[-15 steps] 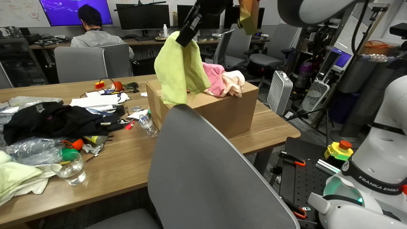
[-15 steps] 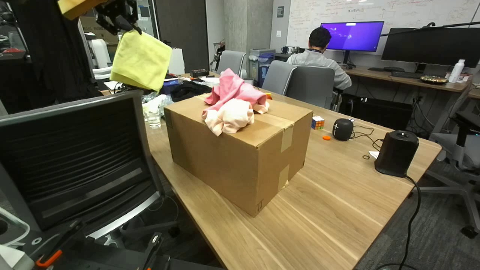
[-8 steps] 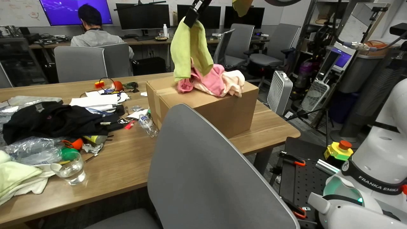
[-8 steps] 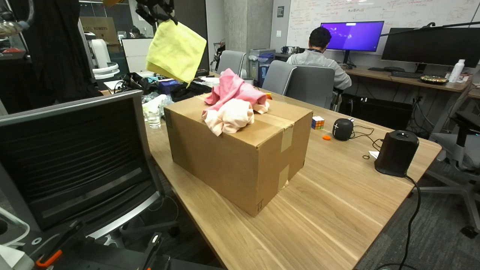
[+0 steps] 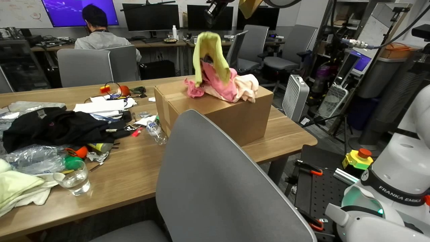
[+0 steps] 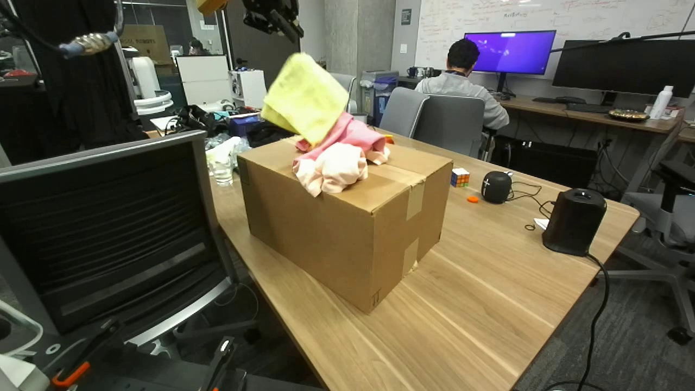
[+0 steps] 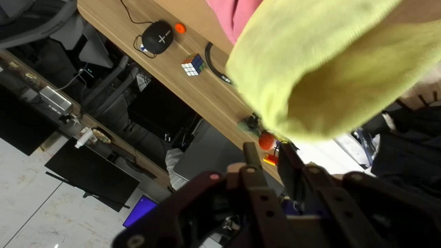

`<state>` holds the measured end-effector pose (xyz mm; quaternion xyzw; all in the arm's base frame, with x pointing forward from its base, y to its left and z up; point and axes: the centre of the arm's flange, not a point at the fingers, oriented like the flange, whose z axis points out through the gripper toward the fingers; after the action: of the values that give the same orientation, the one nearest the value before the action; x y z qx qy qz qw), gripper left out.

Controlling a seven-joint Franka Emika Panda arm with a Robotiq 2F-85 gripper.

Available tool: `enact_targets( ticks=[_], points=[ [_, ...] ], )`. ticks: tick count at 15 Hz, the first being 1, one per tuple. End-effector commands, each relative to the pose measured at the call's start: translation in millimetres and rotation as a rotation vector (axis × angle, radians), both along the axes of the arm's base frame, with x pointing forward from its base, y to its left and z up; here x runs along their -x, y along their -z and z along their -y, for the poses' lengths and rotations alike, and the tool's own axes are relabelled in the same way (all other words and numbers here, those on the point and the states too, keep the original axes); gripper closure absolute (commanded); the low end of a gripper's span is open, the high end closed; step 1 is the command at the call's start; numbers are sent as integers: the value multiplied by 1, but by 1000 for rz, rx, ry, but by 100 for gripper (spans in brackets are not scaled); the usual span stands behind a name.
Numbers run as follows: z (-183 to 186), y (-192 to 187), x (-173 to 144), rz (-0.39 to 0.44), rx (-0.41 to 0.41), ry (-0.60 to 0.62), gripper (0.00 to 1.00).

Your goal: Move the clothes from the chair headrest to the box

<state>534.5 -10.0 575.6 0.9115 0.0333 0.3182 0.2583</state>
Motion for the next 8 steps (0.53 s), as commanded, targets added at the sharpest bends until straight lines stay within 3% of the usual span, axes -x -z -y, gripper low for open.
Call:
enact_targets(
  ticks=[1,4,6,7,8],
  points=[
    [3,-10,-15,-36,48,22,45],
    [3,-10,-15,-91,48,28,23],
    [2,-11,-12,-170,40,20,8],
    [7,11,23,-239,40,1,1],
    [8,12,34,-312,44,-6,0]
  ],
)
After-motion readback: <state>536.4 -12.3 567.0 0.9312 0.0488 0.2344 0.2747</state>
